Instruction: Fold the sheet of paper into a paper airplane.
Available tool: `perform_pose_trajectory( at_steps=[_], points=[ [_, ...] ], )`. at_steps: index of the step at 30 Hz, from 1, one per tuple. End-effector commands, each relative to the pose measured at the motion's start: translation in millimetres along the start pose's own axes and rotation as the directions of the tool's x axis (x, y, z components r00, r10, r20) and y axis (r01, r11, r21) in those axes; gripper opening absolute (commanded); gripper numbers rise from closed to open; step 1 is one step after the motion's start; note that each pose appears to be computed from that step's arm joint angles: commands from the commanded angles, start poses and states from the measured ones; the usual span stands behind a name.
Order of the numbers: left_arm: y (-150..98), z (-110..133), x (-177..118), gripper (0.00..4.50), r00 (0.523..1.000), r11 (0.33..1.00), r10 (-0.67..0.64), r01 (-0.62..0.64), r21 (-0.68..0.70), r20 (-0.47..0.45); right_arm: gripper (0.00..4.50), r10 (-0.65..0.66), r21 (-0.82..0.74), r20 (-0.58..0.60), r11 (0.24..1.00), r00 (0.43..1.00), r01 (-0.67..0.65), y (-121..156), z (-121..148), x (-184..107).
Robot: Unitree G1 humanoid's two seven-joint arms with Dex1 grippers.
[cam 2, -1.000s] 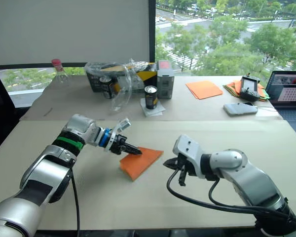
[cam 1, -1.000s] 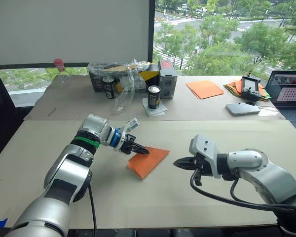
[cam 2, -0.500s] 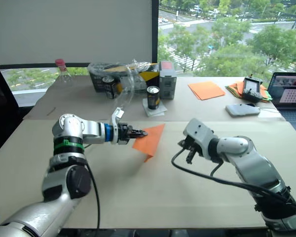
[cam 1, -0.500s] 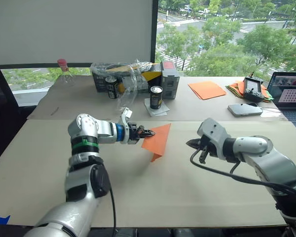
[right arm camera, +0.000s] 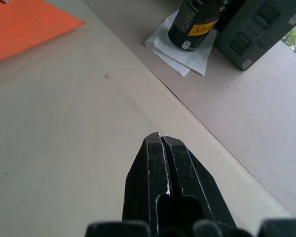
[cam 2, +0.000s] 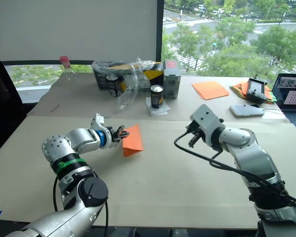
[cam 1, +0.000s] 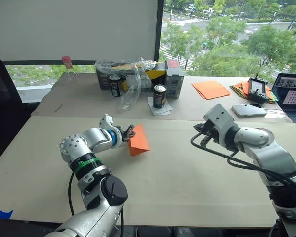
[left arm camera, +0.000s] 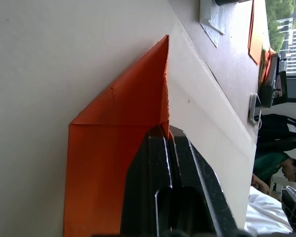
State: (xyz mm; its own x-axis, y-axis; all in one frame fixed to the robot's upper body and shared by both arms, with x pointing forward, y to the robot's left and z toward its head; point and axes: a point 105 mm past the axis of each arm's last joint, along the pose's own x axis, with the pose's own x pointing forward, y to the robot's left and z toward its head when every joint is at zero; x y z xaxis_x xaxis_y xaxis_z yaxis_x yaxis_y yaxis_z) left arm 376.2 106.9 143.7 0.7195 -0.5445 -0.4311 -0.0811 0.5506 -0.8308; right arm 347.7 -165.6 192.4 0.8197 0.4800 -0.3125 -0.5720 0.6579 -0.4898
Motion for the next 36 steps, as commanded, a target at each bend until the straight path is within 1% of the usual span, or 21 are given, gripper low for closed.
perform_pose_trajectory(
  at_steps=[1,4,7,11,12,15,16,18,21,22,23,24,25,26,27,29,30,32,33,34,36],
  points=[
    [-44,-83,34,0.86,0.955,0.982,-0.186,0.172,-0.081,-0.231,0.00,-0.015,-0.045,0.054,0.999,0.998,0.017,0,17,-3],
    [-44,-83,31,1.85,0.953,0.982,-0.189,0.176,-0.074,-0.238,0.00,0.003,-0.049,0.063,0.999,0.998,0.000,4,19,-1],
    [-39,-71,25,2.81,0.961,0.985,-0.171,0.163,-0.055,-0.219,0.00,0.065,-0.050,0.099,0.997,0.993,-0.060,18,26,4],
    [-30,-34,8,4.22,0.979,0.989,-0.146,0.145,-0.023,-0.142,0.00,0.156,0.012,0.165,0.987,0.974,-0.161,46,37,13],
    [-25,-23,1,4.46,0.982,0.990,-0.141,0.140,-0.010,-0.123,0.00,0.165,0.086,0.200,0.979,0.966,-0.185,52,41,17],
    [-5,4,-17,4.46,0.993,0.995,-0.089,0.091,0.027,-0.078,0.00,0.189,0.240,0.224,0.940,0.956,-0.242,69,43,28],
    [9,17,-29,4.46,0.998,0.997,-0.043,0.046,0.059,-0.050,0.00,0.177,0.307,0.255,0.917,0.951,-0.253,76,48,36],
    [22,35,-52,4.46,1.000,0.991,-0.017,0.021,0.130,-0.026,0.00,0.200,0.349,0.269,0.892,0.942,-0.289,94,54,47],
    [26,42,-71,4.50,0.999,0.965,0.005,0.005,0.264,-0.038,1.00,0.209,0.401,0.310,0.856,0.927,-0.327,105,66,52],
    [29,42,-78,4.50,0.999,0.952,0.017,-0.002,0.306,-0.047,1.20,0.224,0.400,0.317,0.850,0.922,-0.344,111,70,54],
    [33,42,-85,4.50,0.998,0.926,0.049,-0.027,0.377,-0.049,1.61,0.240,0.397,0.318,0.845,0.917,-0.359,119,74,57],
    [35,41,-90,4.50,0.996,0.903,0.072,-0.041,0.427,-0.057,1.89,0.250,0.395,0.318,0.842,0.914,-0.368,124,76,59],
    [42,40,-96,4.50,0.991,0.868,0.121,-0.079,0.490,-0.055,2.31,0.268,0.375,0.302,0.849,0.915,-0.372,132,75,64],
    [46,39,-98,4.50,0.987,0.840,0.151,-0.100,0.533,-0.054,2.62,0.278,0.361,0.291,0.855,0.916,-0.374,137,75,67],
    [47,41,-100,4.50,0.990,0.799,0.141,-0.105,0.593,-0.015,2.98,0.285,0.354,0.287,0.856,0.915,-0.378,143,75,71],
    [45,41,-102,4.50,0.995,0.706,0.095,-0.077,0.704,0.014,3.67,0.285,0.346,0.280,0.861,0.917,-0.374,148,76,77],
    [48,34,-104,4.50,0.995,0.662,0.093,-0.044,0.748,-0.023,3.67,0.283,0.341,0.278,0.864,0.918,-0.370,150,77,79],
    [51,24,-109,4.50,0.993,0.642,0.062,0.040,0.765,-0.104,3.67,0.270,0.339,0.282,0.870,0.921,-0.359,151,80,84],
    [50,24,-111,4.50,0.993,0.652,0.029,0.071,0.755,-0.118,3.67,0.259,0.331,0.281,0.878,0.924,-0.347,151,80,87],
    [53,25,-113,4.50,0.992,0.646,0.033,0.073,0.760,-0.123,3.67,0.237,0.327,0.284,0.887,0.929,-0.327,150,81,90],
    [56,23,-115,4.50,0.990,0.592,0.042,0.085,0.801,-0.136,3.67,0.198,0.332,0.289,0.897,0.937,-0.292,147,80,95]
  ],
)
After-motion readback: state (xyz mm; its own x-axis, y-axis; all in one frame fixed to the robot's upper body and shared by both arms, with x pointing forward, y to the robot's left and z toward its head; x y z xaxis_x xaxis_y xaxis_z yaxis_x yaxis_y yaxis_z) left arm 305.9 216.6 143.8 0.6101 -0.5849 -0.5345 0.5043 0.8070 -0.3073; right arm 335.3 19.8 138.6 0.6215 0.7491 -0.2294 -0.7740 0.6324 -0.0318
